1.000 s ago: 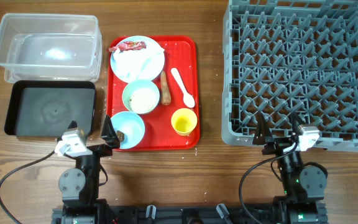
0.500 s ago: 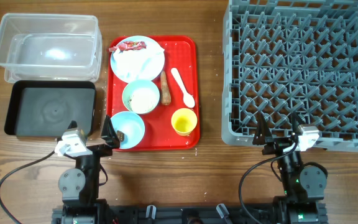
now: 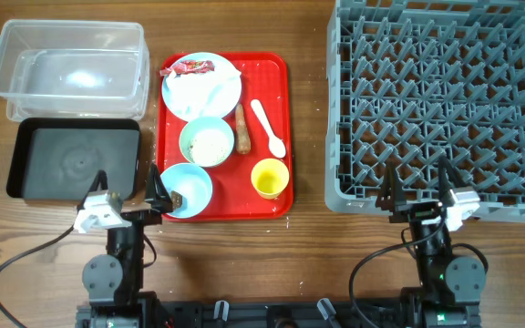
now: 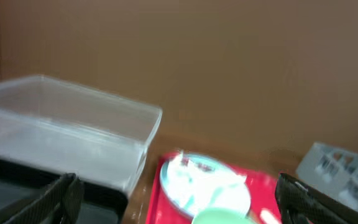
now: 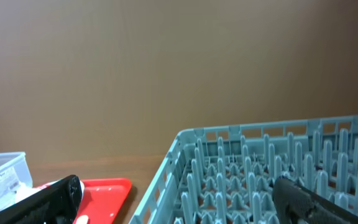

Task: Sort waste into correct bins and load items into the dishwasher rack
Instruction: 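Grasp the white tissue on the plate with the left gripper, drop into clear bin, then grasp the red wrapper from the plate with left gripper, drop into clear bin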

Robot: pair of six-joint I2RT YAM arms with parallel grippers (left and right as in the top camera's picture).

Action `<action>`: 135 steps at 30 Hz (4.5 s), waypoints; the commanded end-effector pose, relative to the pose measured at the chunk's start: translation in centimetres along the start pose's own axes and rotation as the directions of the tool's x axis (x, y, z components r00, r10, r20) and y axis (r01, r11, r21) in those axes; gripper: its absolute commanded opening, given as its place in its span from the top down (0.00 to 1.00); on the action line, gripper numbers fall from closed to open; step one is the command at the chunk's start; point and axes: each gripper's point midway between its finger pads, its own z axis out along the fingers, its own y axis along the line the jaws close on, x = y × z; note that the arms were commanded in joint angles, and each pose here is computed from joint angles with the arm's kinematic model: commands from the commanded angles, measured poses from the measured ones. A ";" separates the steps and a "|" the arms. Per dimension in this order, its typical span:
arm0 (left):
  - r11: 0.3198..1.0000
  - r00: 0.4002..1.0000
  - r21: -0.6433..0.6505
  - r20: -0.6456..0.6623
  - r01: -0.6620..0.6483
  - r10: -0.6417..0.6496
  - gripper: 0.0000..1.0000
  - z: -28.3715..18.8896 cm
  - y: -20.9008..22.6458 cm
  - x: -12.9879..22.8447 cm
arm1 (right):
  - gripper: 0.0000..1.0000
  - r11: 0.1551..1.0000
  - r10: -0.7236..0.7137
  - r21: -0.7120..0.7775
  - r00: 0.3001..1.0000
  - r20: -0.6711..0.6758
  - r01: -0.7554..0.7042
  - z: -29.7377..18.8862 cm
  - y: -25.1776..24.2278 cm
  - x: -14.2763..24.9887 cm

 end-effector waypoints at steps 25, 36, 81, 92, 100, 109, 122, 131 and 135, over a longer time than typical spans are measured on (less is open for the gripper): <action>0.947 0.450 0.305 -0.836 -0.096 0.315 0.00 24.3 -9.8 1.0 | 0.00 0.979 0.014 -0.140 0.729 -0.685 -0.150 14.0 4.3 -2.8; 0.803 0.241 0.587 -0.769 -0.097 0.592 0.09 26.1 -10.4 16.4 | 0.00 0.974 0.148 0.019 0.574 -0.805 -0.224 13.1 3.1 2.0; 0.949 0.603 0.301 -0.741 -0.096 0.296 0.96 25.5 -13.5 -3.5 | 0.00 0.978 0.153 0.045 0.563 -0.812 -0.202 13.2 2.4 2.8; 0.982 0.682 -0.078 -0.728 -0.174 0.063 0.91 31.8 7.0 -2.9 | 0.01 0.978 0.156 0.047 0.560 -0.813 -0.204 13.2 2.4 2.8; 0.985 0.611 -0.043 -0.788 -0.168 0.070 0.00 32.1 6.2 1.8 | 0.00 0.978 0.156 0.048 0.557 -0.816 -0.203 13.2 2.4 3.0; 0.927 0.552 0.165 -0.763 -0.336 0.336 0.00 31.5 -5.5 3.2 | 0.00 0.978 0.157 0.050 0.553 -0.818 -0.204 13.2 2.4 3.1; 0.918 0.387 0.112 -0.882 -0.380 0.267 0.19 31.8 -3.0 17.0 | 0.00 0.977 0.162 0.060 0.530 -0.833 -0.204 13.0 2.2 3.9; 0.905 0.460 -0.053 -0.873 -0.423 0.164 0.38 32.8 -0.8 17.0 | 0.00 0.977 0.163 0.063 0.523 -0.836 -0.204 13.0 2.2 4.1; 0.906 0.469 -0.059 -0.869 -0.419 0.160 0.41 33.2 -0.6 18.0 | 0.00 0.977 0.163 0.063 0.524 -0.836 -0.204 13.0 2.2 4.1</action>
